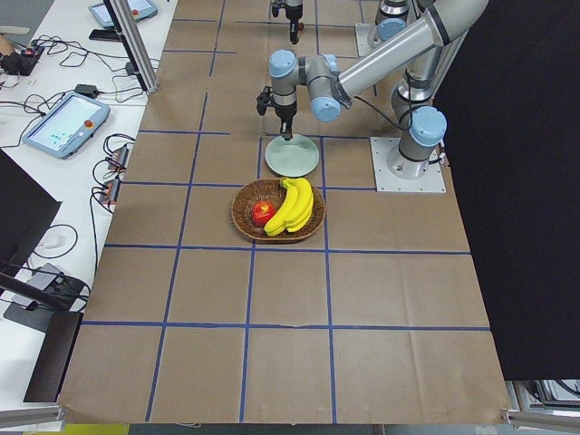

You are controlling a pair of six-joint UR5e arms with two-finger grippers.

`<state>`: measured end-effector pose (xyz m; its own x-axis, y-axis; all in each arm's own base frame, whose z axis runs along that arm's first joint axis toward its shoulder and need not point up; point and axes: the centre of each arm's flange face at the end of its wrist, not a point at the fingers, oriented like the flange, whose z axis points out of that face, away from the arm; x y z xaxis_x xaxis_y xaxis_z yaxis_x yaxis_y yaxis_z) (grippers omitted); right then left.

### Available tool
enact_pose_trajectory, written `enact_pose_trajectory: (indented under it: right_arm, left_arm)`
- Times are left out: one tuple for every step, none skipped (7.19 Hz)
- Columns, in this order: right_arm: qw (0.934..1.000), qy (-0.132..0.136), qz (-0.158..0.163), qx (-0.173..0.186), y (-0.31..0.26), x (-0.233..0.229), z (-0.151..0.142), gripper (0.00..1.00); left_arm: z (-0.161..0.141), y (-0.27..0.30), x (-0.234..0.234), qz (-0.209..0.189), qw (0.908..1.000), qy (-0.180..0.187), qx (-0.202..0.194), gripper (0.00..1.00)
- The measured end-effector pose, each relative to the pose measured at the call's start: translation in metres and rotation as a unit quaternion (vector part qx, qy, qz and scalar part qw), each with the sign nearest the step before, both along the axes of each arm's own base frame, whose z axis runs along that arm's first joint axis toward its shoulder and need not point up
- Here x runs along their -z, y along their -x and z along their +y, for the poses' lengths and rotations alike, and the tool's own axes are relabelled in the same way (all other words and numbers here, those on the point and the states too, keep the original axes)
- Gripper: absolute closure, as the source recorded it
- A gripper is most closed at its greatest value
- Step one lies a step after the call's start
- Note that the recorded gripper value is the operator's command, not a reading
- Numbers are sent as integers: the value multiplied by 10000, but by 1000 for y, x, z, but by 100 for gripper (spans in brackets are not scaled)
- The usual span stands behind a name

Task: Collect all strawberries into plate
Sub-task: 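Drop the strawberry on the plate with left gripper while right carries another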

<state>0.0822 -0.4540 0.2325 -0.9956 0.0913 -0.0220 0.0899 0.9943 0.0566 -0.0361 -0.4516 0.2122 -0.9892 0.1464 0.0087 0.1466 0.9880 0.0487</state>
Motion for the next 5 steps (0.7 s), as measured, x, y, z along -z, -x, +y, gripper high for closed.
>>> enact_pose_trajectory:
  right_arm:
    - [10000,-19,-15,14,-21,-21,-16,93]
    - [10000,-52,-2,74,-57,-32,-29,93]
    - [9999,-70,26,122,-107,-33,-37,93]
    - [9998,-74,54,149,-161,-29,-41,93]
    - [9998,-107,72,153,-211,-19,-40,94]
  left_arm:
    - [4,-13,10,-11,10000,54,58,8]
    - [4,-18,16,-14,9999,64,80,1]
    - [4,-20,19,-16,9999,60,82,1]
    - [3,-21,19,-29,9999,65,83,1]
    - [2,-22,17,-47,9999,85,84,1]
